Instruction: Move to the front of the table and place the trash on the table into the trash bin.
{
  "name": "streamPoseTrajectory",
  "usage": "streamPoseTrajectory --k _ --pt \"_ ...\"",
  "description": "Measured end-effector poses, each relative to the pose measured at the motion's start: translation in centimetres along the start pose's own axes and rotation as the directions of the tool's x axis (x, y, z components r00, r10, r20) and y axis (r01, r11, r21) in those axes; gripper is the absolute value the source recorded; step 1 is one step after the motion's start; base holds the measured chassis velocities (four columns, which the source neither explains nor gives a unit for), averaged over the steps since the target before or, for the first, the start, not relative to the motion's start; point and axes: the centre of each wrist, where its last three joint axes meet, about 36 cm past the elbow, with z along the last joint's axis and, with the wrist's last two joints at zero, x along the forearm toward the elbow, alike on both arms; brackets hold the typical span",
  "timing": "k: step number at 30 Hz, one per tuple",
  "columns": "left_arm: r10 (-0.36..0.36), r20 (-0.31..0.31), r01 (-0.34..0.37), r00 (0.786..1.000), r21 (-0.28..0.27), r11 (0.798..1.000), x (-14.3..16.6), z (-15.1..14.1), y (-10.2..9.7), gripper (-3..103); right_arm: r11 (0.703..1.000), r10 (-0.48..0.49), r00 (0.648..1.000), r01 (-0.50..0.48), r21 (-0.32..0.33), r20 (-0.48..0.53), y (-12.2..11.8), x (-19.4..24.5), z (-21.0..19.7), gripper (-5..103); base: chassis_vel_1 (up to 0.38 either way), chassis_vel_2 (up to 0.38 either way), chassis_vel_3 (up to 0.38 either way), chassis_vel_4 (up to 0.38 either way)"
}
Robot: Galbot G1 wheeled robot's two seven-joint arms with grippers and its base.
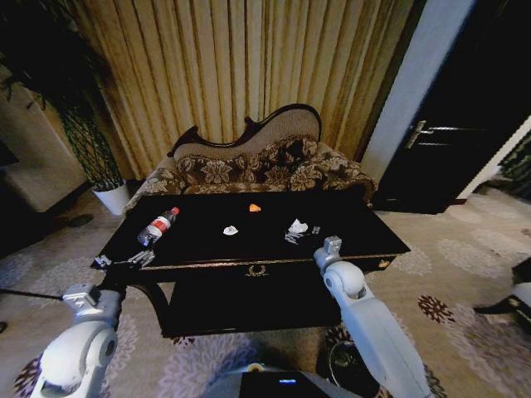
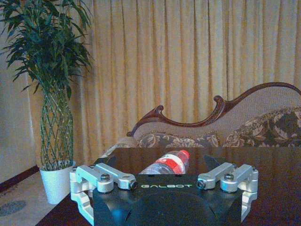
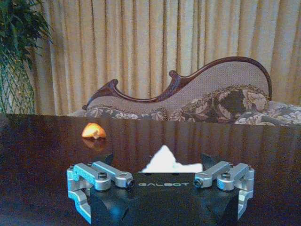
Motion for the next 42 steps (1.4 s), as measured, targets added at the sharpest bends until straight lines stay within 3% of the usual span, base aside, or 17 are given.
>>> streamPoseTrajectory --k 16,19,22,27,29,31,38,42 --pt "0.004 0.005 -0.004 1.0 -0.004 1.0 -0.1 -0.1 -0.1 100 0.999 0.034 0.999 -0.034 0.0 -0.009 -0.8 1.2 1.3 88 0.0 0.0 0.0 0.0" --pt "0.003 0.008 -0.003 1.0 -0.005 1.0 -0.1 -0.1 -0.1 100 1.0 0.029 1.0 -0.029 0.001 -0.004 -0.6 1.3 1.2 79 0.0 0.0 0.0 0.0" --pt "0.002 0.01 -0.002 1.0 -0.004 1.0 -0.1 -0.1 -0.1 100 1.0 0.024 1.0 -0.024 0.002 -0.002 -0.4 1.3 1.1 62 0.0 0.0 0.0 0.0" --pt "-0.003 0.012 0.003 1.0 -0.002 1.0 -0.1 -0.1 0.0 100 1.0 0.024 1.0 -0.024 0.006 -0.006 -0.4 1.3 1.3 51 0.0 0.0 0.0 0.0" --pt "-0.009 0.016 0.009 1.0 -0.002 1.0 -0.1 -0.2 0.1 100 1.0 0.024 1.0 -0.024 0.009 -0.006 -0.4 1.5 1.4 36 0.0 0.0 0.0 0.0" --pt "-0.011 0.017 0.011 1.0 -0.001 1.0 -0.1 -0.2 0.1 100 1.0 0.023 1.0 -0.023 0.009 -0.004 -0.4 1.5 1.4 36 0.0 0.0 0.0 0.0" --pt "-0.011 0.02 0.011 1.0 0.002 1.0 -0.2 -0.3 0.0 100 1.0 0.029 0.999 -0.029 0.009 0.015 -0.4 1.9 1.5 3 0.0 0.0 0.0 0.0" --pt "-0.009 0.02 0.009 1.0 0.004 1.0 -0.2 -0.2 -0.1 100 0.999 0.032 0.999 -0.032 0.004 0.031 -0.3 2.3 1.4 1 0.0 0.0 0.0 0.0"
